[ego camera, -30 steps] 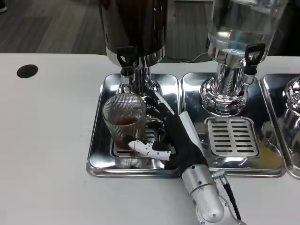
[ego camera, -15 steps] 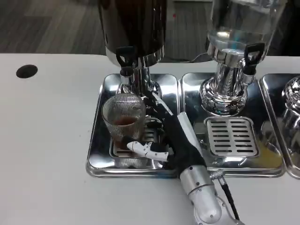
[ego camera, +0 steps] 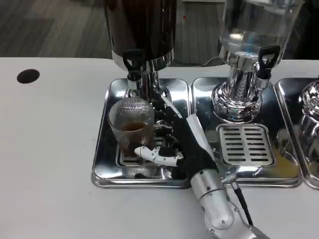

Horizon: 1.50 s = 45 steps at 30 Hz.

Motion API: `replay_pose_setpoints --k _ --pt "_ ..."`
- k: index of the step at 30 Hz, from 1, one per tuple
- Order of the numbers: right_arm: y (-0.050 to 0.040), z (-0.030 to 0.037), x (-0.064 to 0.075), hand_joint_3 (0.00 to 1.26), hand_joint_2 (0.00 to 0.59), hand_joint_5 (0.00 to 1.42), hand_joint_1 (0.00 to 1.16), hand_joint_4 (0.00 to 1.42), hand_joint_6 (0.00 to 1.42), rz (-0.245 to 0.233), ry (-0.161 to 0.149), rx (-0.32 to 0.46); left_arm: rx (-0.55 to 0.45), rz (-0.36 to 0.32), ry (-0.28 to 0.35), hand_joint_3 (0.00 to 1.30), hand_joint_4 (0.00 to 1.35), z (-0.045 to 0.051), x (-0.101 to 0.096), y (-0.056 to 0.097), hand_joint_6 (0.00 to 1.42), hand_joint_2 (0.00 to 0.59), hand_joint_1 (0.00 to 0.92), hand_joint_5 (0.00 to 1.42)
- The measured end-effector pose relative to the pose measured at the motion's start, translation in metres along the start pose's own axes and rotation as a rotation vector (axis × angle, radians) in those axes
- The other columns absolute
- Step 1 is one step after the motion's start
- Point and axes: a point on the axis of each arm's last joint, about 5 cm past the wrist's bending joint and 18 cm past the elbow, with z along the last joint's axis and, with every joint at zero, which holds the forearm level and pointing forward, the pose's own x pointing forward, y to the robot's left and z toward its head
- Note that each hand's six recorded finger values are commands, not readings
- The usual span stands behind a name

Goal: Grasp the cup under the faucet to collect the drink, then remove the cup.

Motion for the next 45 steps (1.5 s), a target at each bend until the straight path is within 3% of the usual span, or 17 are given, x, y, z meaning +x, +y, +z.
replay_pose_setpoints --k 28,45 --pt "0.0015 0.0007 0.0 0.08 0.17 0.14 0.94 0.1 0.16 0.013 -0.003 -0.007 -0.012 0.005 -0.007 0.0 0.0 0.0004 0.008 -0.002 0.0 0.0 0.0 0.0" --pt "0.0076 0.0003 -0.005 0.07 0.17 0.11 0.93 0.09 0.13 0.032 -0.013 -0.005 -0.027 -0.01 -0.016 0.0 0.0 0.0019 0.01 -0.007 0.0 0.0 0.0 0.0"
